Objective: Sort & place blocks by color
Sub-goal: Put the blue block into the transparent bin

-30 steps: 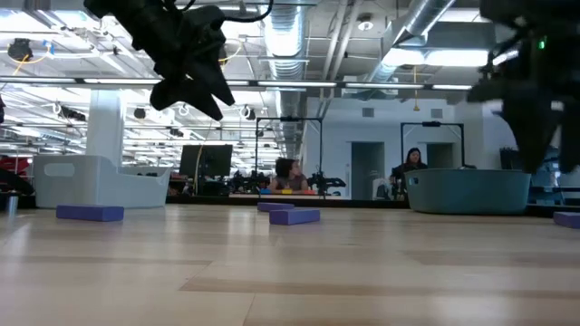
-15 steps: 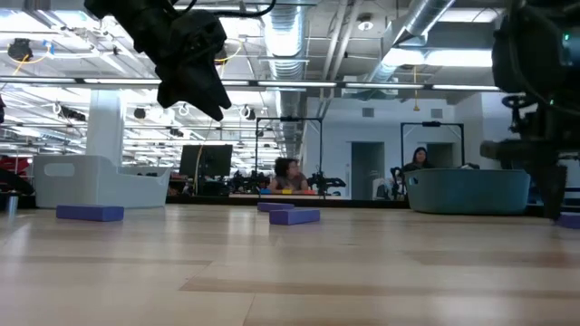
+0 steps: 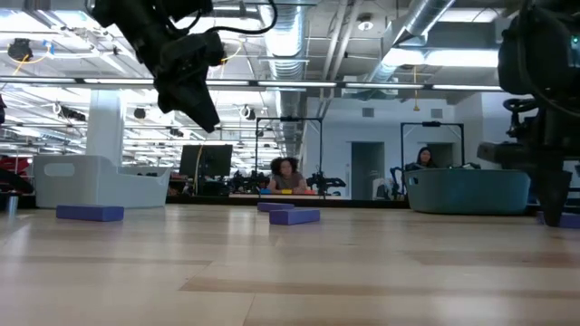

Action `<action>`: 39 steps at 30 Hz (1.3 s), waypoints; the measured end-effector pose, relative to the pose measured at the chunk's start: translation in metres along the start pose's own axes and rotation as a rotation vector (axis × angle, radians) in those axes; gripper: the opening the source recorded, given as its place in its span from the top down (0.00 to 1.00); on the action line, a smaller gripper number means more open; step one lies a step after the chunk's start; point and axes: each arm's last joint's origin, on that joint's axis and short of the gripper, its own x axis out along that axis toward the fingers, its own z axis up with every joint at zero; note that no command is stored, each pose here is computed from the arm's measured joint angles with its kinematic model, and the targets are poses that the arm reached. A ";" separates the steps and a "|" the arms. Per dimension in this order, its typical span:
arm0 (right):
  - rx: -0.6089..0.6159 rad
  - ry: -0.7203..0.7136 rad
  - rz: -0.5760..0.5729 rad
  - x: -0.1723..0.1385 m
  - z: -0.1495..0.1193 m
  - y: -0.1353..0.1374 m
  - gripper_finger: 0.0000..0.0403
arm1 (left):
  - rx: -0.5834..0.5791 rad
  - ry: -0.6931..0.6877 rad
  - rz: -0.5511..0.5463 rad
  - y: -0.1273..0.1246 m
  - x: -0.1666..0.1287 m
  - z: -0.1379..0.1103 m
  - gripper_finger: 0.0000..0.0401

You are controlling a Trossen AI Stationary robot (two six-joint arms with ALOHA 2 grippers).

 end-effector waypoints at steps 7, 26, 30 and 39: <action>-0.001 -0.009 0.089 -0.009 -0.004 0.013 0.76 | 0.066 0.010 -0.031 0.011 0.001 0.003 0.54; -0.223 -0.165 0.402 -0.062 -0.057 0.128 0.74 | 0.235 0.135 -0.011 0.040 0.002 -0.003 0.54; -0.366 -0.214 0.383 -0.079 -0.077 0.160 0.74 | 0.269 0.161 -0.044 0.048 0.001 -0.005 0.54; -0.709 -0.454 0.177 -0.122 -0.084 0.195 0.74 | 0.058 0.132 -0.172 0.063 -0.001 0.000 0.54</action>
